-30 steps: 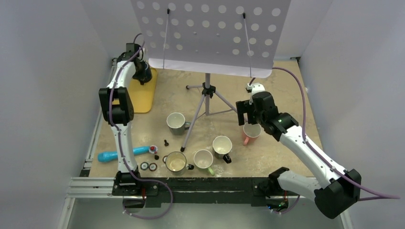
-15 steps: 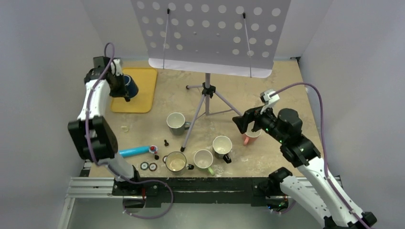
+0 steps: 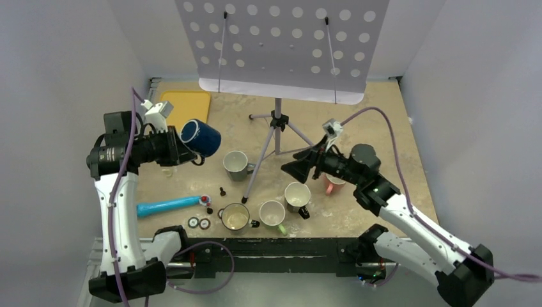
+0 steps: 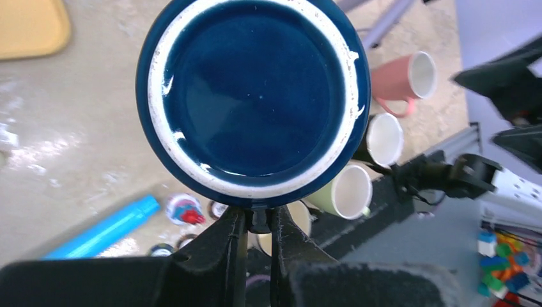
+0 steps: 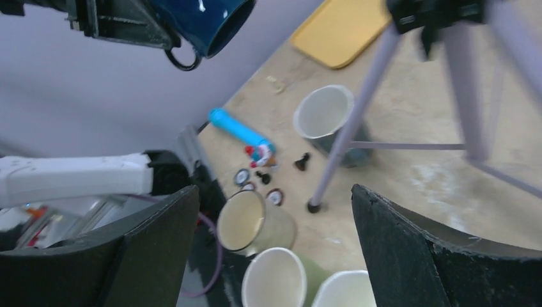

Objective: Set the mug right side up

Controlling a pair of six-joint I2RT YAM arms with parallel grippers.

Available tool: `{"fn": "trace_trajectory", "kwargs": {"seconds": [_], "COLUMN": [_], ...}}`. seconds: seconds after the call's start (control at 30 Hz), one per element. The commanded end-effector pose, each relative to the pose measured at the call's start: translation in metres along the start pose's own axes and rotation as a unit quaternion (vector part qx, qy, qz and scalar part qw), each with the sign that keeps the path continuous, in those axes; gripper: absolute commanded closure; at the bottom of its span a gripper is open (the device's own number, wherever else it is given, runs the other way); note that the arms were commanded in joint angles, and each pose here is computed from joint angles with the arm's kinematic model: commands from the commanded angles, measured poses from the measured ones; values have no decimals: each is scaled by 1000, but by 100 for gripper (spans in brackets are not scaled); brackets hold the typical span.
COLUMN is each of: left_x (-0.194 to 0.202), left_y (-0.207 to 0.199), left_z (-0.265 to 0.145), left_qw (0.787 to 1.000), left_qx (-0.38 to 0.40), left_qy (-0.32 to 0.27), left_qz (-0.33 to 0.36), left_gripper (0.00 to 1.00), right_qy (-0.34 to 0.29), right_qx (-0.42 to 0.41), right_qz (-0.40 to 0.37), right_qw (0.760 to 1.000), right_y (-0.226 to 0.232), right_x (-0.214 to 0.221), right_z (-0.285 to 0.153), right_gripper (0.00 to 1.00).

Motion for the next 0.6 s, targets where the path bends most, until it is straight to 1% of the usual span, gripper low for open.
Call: {"fn": "trace_trajectory", "kwargs": {"seconds": [0.0,0.13,0.27,0.33,0.43,0.57], "left_x": [10,25,30,32,34,38], "left_y": [-61,-84,-93,-96,-99,-102], "left_z": [-38,-51,-54,-56,-55,-55], "left_qw": [995,989,986,984,982,978], "left_qx": [98,148,164,176,188,204], "left_qy": [-26,-15,-24,-21,-23,-19], "left_qz": [0,-15,-20,-22,-27,-33], "left_gripper": [100,100,100,100,100,100], "right_qy": [-18,-5,22,16,2,-11], "right_qx": [-122,-187,-241,-270,-280,-321], "right_qz": [5,45,39,39,40,51], "right_qw": [992,981,970,962,959,946], "right_y": [72,108,145,161,169,186], "right_x": [-19,-6,1,-3,-11,-20], "right_z": [31,62,88,96,110,121], "right_gripper": [7,7,7,7,8,10]}}
Point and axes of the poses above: each gripper's point midway between its finger pads, its own z axis out along the fingers, its own y axis along the line the jaws close on, x = y × z, the point moved 2 cm from there along -z, back along the fingers, and after that the axes turned 2 degrees about z, right-handed, at the moved point
